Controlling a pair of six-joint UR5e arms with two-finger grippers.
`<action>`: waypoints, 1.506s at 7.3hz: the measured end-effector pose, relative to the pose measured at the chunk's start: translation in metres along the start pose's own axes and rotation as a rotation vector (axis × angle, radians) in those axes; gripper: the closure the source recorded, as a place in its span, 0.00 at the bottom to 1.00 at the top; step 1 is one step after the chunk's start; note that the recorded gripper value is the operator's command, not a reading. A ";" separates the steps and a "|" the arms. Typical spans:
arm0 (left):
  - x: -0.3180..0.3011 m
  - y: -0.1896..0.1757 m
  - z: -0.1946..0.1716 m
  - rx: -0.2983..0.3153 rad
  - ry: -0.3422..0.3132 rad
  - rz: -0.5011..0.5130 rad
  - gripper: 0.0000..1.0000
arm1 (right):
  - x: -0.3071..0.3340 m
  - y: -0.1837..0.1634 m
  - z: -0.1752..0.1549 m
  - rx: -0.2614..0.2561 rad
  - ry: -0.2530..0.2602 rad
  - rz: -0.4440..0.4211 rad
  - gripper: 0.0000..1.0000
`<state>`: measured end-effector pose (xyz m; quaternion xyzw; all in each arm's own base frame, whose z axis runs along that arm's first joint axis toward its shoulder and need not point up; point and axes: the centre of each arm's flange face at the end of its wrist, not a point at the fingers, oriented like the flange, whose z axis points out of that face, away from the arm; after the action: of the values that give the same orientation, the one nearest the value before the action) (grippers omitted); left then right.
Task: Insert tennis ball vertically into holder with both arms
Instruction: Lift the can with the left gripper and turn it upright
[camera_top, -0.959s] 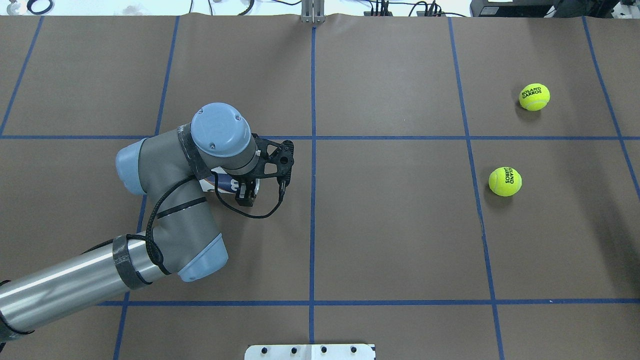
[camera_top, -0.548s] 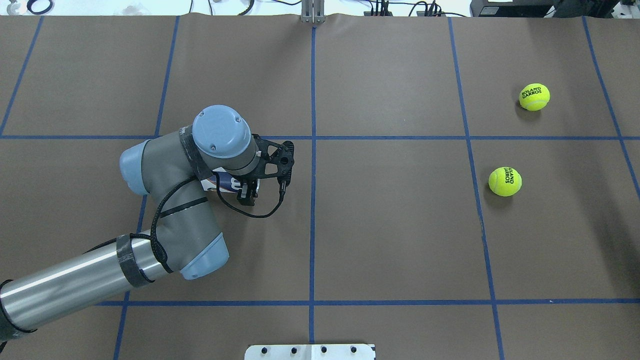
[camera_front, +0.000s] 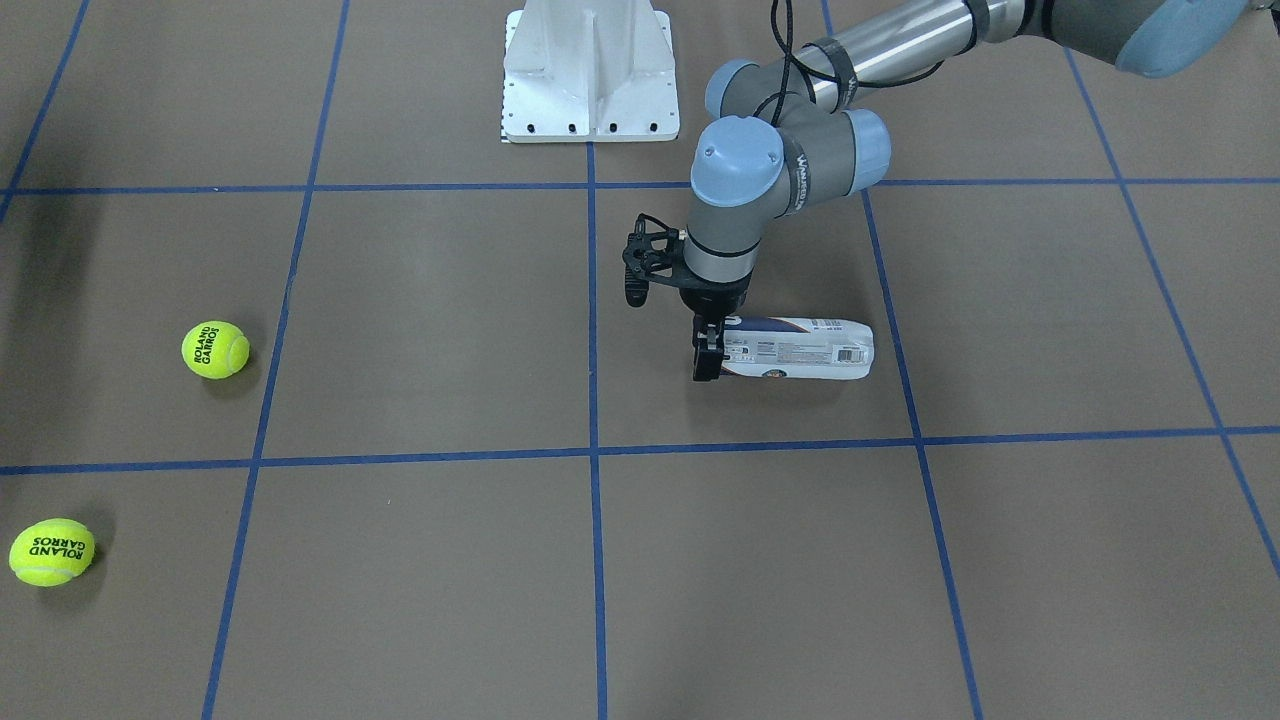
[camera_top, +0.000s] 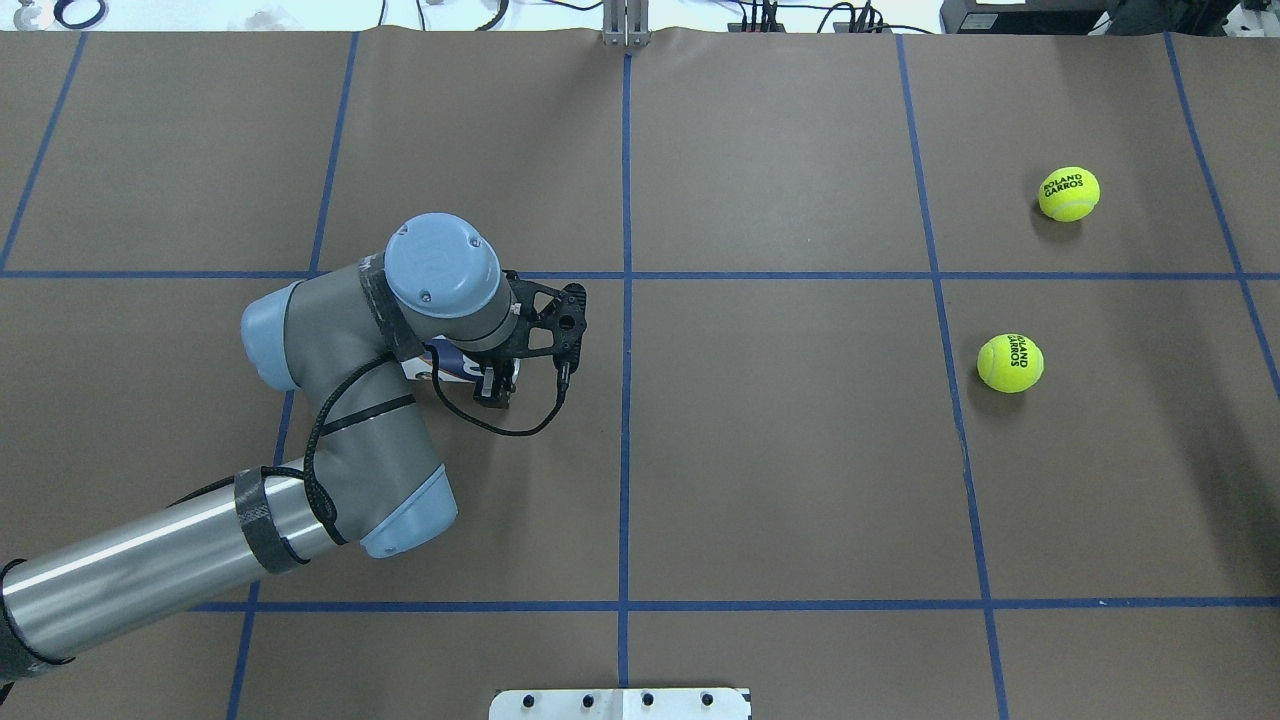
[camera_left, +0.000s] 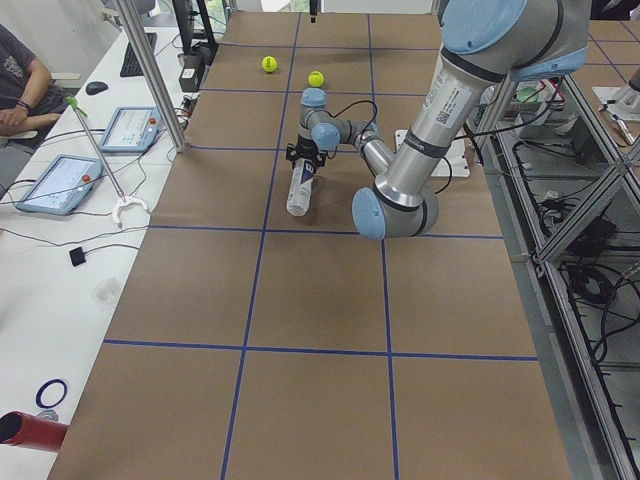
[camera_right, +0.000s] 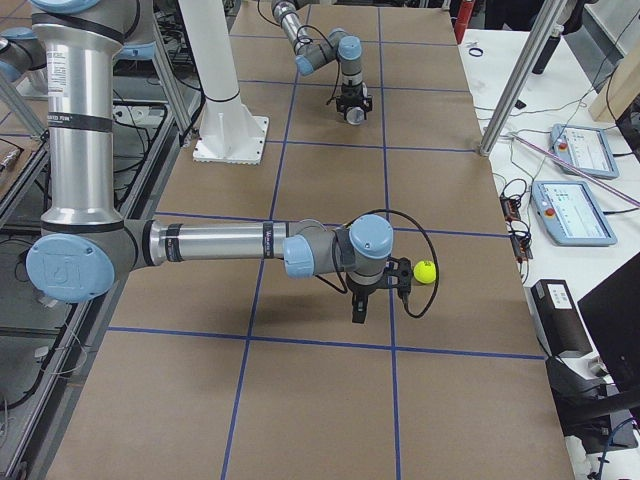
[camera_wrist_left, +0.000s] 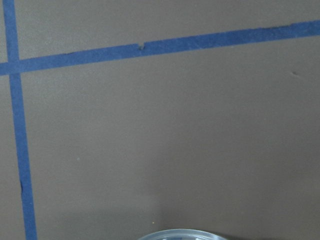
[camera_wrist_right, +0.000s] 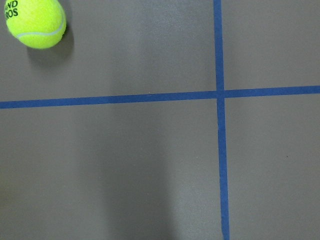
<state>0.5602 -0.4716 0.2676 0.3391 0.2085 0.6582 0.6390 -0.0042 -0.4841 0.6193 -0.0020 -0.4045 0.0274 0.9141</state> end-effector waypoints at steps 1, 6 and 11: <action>0.000 -0.001 -0.001 0.004 -0.004 0.001 0.18 | 0.000 0.000 0.000 0.000 0.000 0.000 0.00; -0.015 -0.021 -0.064 0.182 -0.135 -0.022 0.20 | -0.009 -0.001 -0.004 -0.002 -0.046 -0.010 0.00; -0.027 -0.035 -0.146 0.869 -0.385 -0.406 0.21 | -0.023 -0.005 -0.007 0.055 -0.071 -0.095 0.00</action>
<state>0.4790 -0.4716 0.1382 0.6411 0.4028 0.2992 0.5807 -0.0143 -0.4898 0.5983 0.0432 -0.4353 -0.0051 0.8992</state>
